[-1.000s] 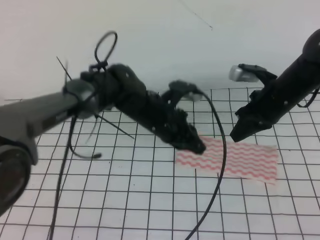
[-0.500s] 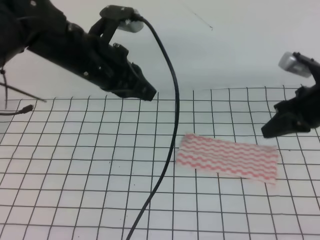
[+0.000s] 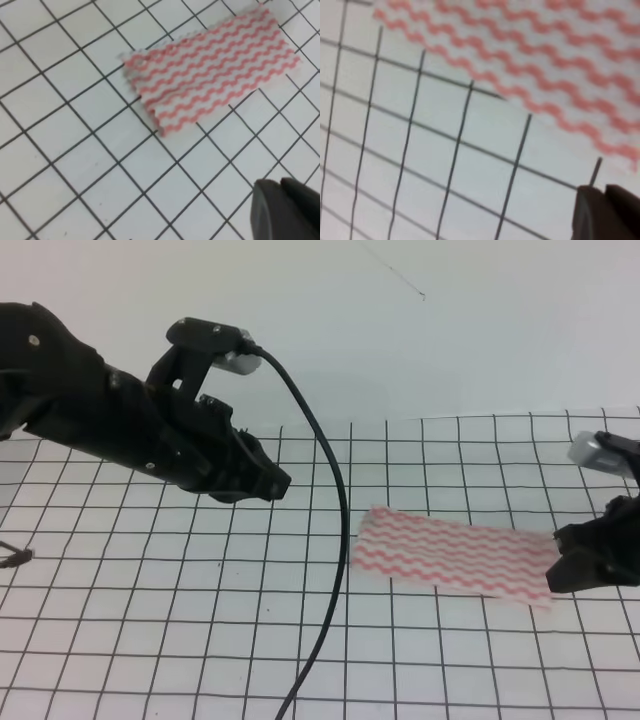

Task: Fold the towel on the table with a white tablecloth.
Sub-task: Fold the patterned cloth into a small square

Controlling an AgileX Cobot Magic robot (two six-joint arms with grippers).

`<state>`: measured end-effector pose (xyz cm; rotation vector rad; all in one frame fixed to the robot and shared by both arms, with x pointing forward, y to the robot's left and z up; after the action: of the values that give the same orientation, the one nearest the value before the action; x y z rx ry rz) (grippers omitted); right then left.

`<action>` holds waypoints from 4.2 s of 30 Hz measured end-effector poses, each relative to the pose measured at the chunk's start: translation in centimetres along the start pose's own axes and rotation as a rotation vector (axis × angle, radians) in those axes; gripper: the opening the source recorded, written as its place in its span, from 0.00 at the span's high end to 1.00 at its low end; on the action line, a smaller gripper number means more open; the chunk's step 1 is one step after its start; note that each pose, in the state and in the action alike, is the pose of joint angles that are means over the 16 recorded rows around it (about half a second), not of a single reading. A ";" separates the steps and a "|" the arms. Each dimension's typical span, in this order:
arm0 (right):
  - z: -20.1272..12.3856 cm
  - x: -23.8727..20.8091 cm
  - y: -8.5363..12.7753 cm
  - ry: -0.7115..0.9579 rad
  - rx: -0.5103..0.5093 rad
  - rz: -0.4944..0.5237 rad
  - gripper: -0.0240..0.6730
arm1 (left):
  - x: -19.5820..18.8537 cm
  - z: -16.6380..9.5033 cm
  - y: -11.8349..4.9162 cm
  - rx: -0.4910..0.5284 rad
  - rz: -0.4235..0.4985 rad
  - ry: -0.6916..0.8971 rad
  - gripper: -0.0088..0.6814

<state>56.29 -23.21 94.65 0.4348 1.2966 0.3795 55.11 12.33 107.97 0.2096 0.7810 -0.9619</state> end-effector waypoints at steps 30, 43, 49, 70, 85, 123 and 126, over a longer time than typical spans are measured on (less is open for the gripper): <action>0.2 4.9 -2.9 0.011 0.313 -0.022 0.43 | -0.1 -0.2 -1.4 0.015 -0.111 -0.017 0.99; 0.8 5.1 -2.8 -0.035 0.290 0.002 0.68 | -0.1 -0.2 -1.4 0.013 -0.112 -0.016 0.99; 0.5 5.1 -3.0 -0.007 0.231 -0.022 0.83 | -0.1 -0.1 -1.4 0.006 -0.117 -0.020 0.99; 0.8 0.9 -0.8 0.052 -0.057 -0.110 0.95 | -0.1 0.2 -1.7 -0.014 -0.140 -0.049 0.99; 3.8 4.6 4.0 0.154 -0.209 -0.044 0.95 | -0.1 0.1 -1.8 -0.004 -0.149 -0.044 0.99; 3.2 9.2 9.0 0.216 -0.261 0.085 0.90 | -0.2 -0.1 -1.9 0.011 -0.162 -0.029 0.99; 3.2 9.2 9.1 0.212 -0.264 0.092 0.84 | -0.2 -0.1 -2.0 0.012 -0.163 -0.026 0.99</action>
<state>61.27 -11.04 92.30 0.2353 1.4110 0.6796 53.45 11.35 108.35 0.1447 0.7772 -1.1214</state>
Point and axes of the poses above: a point on each arm's last joint axis where the gripper is mounted, x pointing out along that axis toward the gripper, y along the wrist's bending axis when the last joint is at zero, z = x × y, the point moved 2 cm from there along x, pointing out along that axis toward the gripper, and after that the axes turned 9 degrees about x, right-handed, at the moved point
